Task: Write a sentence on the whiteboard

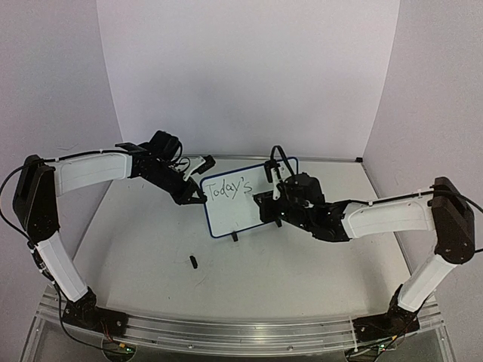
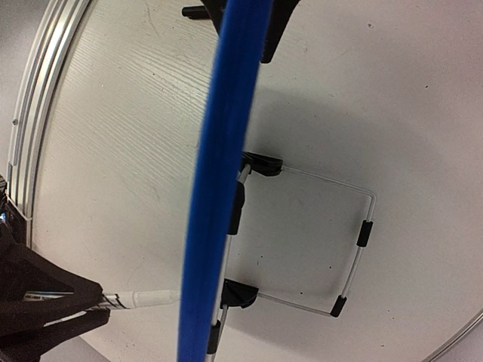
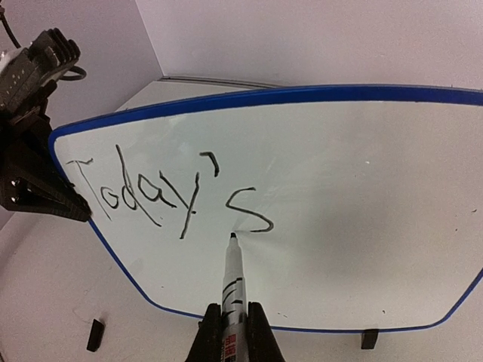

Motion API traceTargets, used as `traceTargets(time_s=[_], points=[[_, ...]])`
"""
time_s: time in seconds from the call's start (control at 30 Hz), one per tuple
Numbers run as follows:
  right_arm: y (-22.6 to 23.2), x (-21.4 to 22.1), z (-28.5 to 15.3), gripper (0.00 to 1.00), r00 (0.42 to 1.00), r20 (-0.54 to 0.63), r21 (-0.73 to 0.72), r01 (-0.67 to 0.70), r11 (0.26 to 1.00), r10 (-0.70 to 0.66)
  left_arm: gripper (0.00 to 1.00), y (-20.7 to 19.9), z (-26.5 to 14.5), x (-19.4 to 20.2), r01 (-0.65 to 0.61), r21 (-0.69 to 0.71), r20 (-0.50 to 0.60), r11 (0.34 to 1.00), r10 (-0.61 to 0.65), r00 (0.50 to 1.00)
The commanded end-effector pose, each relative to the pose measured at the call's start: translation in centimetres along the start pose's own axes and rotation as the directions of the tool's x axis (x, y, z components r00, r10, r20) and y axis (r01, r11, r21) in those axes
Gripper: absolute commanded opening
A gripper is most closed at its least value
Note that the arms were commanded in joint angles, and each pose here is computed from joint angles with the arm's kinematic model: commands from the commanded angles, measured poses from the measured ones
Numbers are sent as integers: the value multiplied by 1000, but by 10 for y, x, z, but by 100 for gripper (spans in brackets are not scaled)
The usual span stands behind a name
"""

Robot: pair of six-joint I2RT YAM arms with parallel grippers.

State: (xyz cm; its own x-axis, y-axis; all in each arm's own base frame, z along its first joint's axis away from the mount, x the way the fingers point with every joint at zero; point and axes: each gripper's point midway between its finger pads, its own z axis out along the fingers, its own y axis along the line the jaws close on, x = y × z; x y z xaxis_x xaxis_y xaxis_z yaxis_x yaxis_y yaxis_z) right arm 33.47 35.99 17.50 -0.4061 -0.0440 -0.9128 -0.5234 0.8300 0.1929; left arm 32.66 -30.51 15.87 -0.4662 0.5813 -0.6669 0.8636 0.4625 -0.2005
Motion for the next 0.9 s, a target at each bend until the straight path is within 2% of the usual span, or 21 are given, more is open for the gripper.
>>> traceTargets(time_s=[0.0,0.27,0.53,0.87], points=[[15,-29,-10,0,996,89,-81,-19,997,27,0,9,11,18,-10,-41,-82,999,6,997],[-4,-48,-41,0,986,155,-58,-50,997,59,0,9,10,16,-14,-43,-79,999,10,997],[-39,-43,-36,0,985,139,-27,-102,994,105,0,9,10,18,-13,-47,-84,999,9,996],[-49,-53,-30,0,979,159,-41,-119,992,124,0,9,11,18,-14,-45,-84,999,10,996]])
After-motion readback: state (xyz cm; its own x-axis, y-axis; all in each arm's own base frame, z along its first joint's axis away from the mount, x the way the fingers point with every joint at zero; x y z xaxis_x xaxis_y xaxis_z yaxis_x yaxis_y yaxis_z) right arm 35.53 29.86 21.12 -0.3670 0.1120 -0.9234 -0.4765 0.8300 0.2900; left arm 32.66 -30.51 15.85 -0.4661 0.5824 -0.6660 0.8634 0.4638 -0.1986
